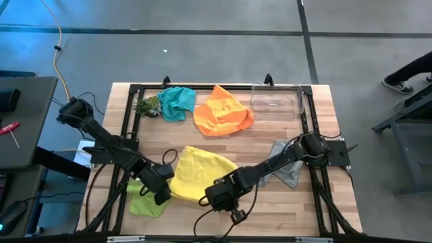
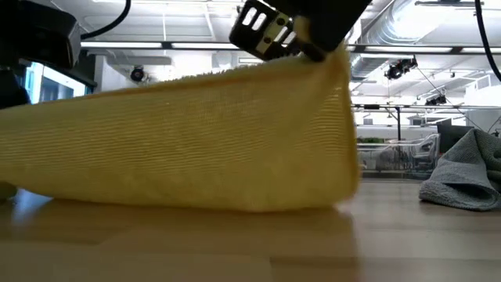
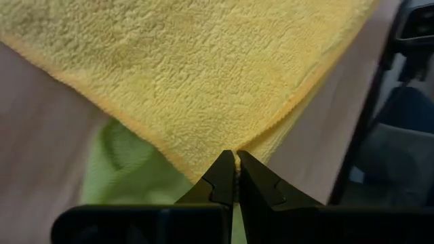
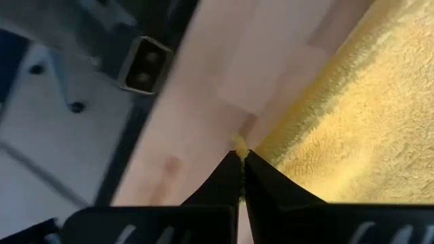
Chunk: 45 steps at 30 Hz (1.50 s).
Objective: Fold microfiber towels
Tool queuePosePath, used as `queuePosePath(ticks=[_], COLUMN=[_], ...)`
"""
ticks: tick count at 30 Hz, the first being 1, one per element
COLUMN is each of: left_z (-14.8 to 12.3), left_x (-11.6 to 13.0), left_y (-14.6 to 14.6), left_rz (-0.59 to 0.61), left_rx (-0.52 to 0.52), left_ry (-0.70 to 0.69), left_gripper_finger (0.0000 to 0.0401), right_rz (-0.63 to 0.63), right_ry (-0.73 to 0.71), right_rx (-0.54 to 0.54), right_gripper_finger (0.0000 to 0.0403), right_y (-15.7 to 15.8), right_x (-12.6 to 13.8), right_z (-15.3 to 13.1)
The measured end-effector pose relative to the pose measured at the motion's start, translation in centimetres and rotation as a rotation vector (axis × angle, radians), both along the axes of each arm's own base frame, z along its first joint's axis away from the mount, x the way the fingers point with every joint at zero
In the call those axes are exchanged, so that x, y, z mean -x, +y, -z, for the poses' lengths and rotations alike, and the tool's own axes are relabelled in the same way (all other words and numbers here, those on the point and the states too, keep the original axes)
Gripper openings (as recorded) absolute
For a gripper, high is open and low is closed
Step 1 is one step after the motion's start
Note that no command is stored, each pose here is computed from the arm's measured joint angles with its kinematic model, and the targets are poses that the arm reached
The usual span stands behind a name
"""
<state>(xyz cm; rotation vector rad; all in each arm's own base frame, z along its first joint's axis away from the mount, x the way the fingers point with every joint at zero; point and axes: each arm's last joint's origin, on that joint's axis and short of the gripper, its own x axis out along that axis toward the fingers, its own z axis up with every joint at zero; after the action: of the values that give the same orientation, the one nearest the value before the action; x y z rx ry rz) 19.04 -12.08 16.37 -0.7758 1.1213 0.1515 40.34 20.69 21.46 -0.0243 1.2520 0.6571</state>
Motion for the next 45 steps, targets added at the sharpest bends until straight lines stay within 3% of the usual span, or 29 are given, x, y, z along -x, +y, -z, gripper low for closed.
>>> queuePosePath(ticks=[6,26,30,35,45], left_z=[-0.2,-0.1,-1.4,-3.1,-4.0], left_x=[-0.2,-0.7,-0.9,-0.7,-1.1], left_y=[-0.2,0.9,2.3,5.2,10.5], left_rz=[0.006,0.028,0.043,0.0,-0.142], left_rx=[0.026,0.03,0.073,0.024,-0.085], left_ry=[-0.024,-0.011,-0.057,-0.136,-0.2], left_gripper_finger=[0.0,0.0,0.0,0.0,0.0], right_rz=[0.037,0.061,0.046,0.049,0.118], right_ry=[0.031,0.004,-0.013,-0.005,-0.018], right_rx=[-0.043,-0.077,-0.032,0.06,0.075], right_gripper_finger=[0.0,0.0,0.0,0.0,0.0], right_y=[-0.3,-1.3,-2.5,-5.1,-10.2], right_x=[0.1,0.2,1.0,2.1,5.1], right_z=[1.9,2.2,0.1,-2.1,-0.6])
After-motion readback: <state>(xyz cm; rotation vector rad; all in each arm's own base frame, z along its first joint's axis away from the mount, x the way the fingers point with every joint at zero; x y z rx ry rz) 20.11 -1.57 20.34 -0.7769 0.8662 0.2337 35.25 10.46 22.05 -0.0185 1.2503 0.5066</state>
